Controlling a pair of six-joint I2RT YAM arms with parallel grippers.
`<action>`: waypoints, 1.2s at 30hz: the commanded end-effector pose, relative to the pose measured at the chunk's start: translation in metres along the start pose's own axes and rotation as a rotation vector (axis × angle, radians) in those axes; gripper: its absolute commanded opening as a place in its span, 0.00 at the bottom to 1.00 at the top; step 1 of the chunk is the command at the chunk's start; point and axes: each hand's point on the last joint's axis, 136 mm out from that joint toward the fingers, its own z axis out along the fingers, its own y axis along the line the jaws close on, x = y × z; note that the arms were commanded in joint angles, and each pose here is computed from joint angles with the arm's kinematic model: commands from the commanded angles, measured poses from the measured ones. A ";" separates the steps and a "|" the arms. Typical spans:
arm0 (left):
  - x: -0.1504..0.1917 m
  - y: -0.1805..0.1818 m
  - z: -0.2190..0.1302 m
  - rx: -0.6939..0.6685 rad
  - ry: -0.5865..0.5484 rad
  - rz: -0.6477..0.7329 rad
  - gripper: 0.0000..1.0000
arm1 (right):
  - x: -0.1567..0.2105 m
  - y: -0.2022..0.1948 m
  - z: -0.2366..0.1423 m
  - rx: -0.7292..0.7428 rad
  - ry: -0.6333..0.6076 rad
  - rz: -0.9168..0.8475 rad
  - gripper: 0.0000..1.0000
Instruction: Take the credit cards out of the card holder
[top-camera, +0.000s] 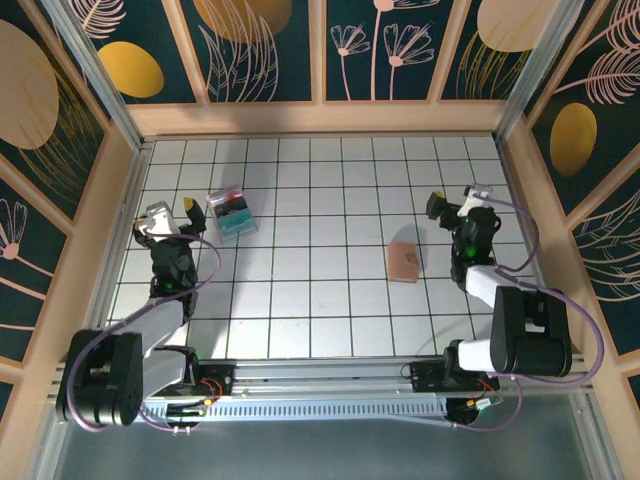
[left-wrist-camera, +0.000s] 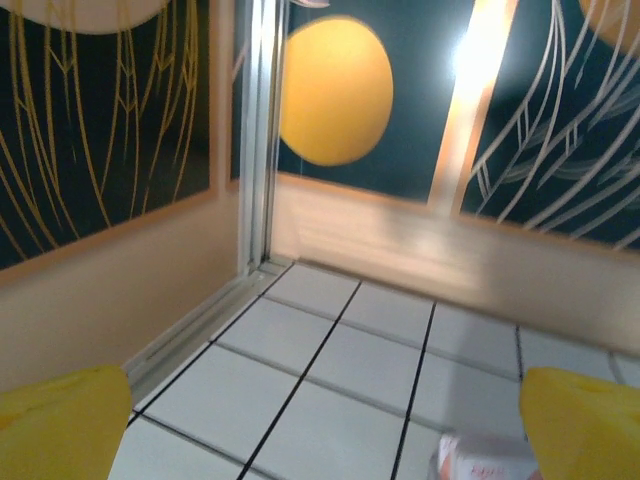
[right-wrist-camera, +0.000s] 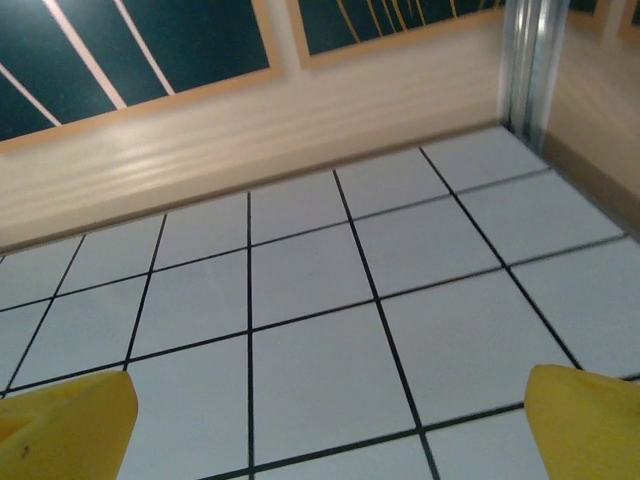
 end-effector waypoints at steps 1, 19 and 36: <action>0.009 0.002 -0.003 -0.016 0.104 -0.093 0.99 | 0.020 -0.006 -0.006 0.065 0.173 0.113 0.99; 0.046 -0.133 -0.064 0.318 0.402 -0.253 0.99 | 0.081 0.027 -0.067 -0.044 0.513 0.288 0.97; 0.071 -0.155 -0.063 0.309 0.519 -0.388 0.99 | 0.150 0.053 -0.081 -0.005 0.773 0.232 0.82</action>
